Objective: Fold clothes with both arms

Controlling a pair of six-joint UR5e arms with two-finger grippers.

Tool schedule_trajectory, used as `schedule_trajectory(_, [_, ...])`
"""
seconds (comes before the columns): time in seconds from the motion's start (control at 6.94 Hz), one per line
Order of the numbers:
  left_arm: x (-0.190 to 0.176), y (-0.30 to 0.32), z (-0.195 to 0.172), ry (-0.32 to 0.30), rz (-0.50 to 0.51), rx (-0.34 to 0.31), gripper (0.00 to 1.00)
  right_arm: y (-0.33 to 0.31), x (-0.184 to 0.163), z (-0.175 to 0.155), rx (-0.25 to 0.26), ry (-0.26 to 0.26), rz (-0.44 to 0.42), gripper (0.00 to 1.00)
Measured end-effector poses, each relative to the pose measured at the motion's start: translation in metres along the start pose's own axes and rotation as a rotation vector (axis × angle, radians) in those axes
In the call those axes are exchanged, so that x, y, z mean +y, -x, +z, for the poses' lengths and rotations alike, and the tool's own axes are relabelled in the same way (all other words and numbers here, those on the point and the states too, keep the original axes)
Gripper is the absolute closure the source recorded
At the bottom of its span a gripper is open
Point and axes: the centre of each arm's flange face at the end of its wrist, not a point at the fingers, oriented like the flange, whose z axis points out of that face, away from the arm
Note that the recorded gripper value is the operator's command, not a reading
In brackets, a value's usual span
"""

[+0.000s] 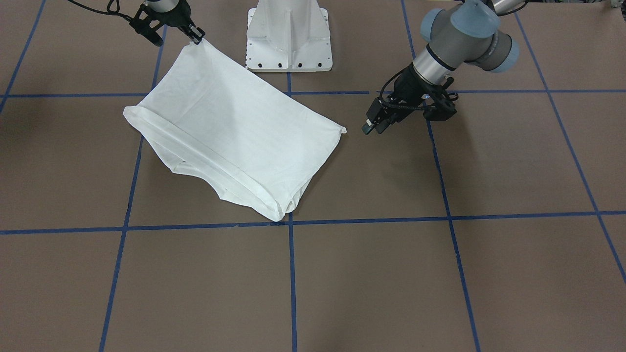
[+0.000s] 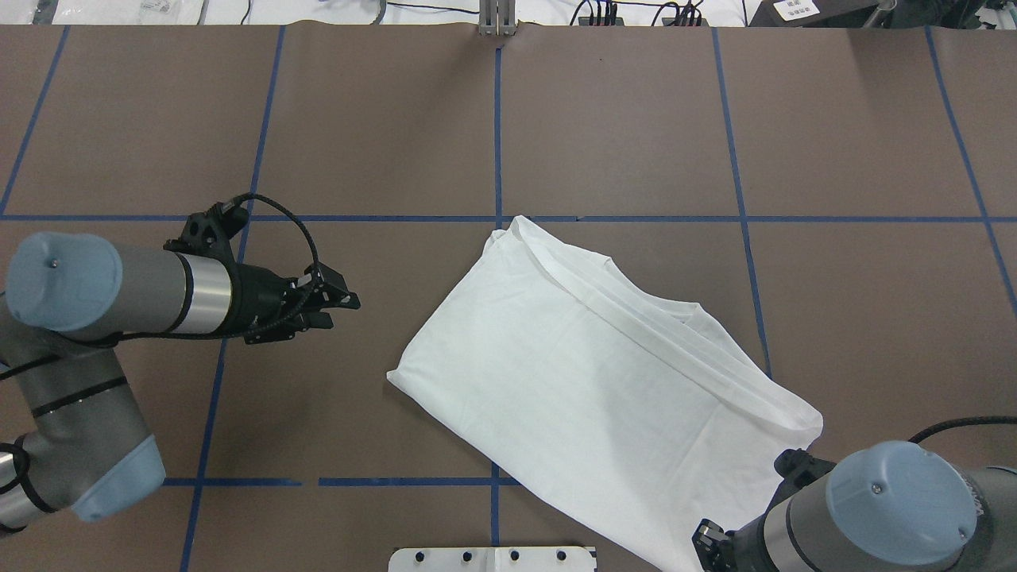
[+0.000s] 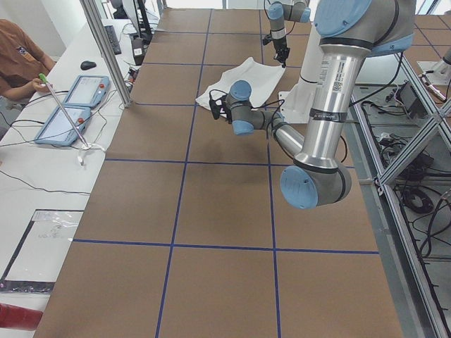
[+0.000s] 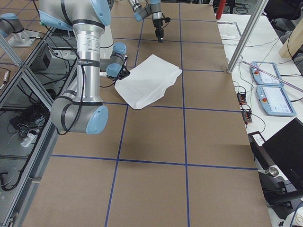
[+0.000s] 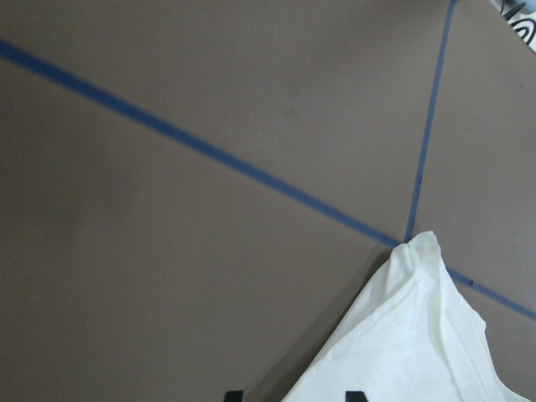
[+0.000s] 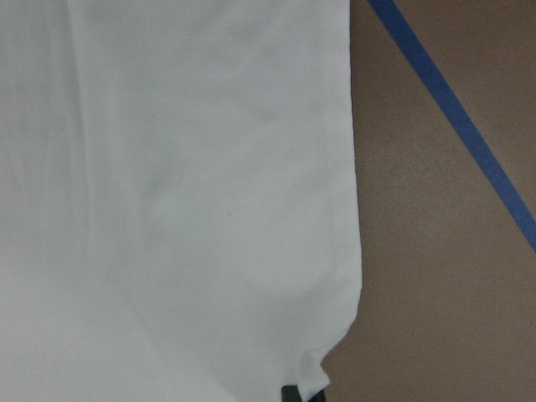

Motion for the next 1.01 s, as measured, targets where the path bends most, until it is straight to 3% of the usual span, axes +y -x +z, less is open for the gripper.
schedule_trajectory(0.43, [0.098,-0.017,0.062,0.035,-0.064,-0.148,0.28,-0.008,0.012,-0.001,0.017,0.023,-0.019,1.00])
schedule_trajectory(0.58, [0.109,-0.025,0.070,0.034,-0.065,-0.172,0.28,-0.008,0.012,-0.001,0.016,0.024,-0.020,0.01])
schedule_trajectory(1.01, [0.114,-0.029,0.087,0.017,-0.059,-0.197,0.35,-0.007,0.013,-0.005,0.007,0.024,-0.016,0.00])
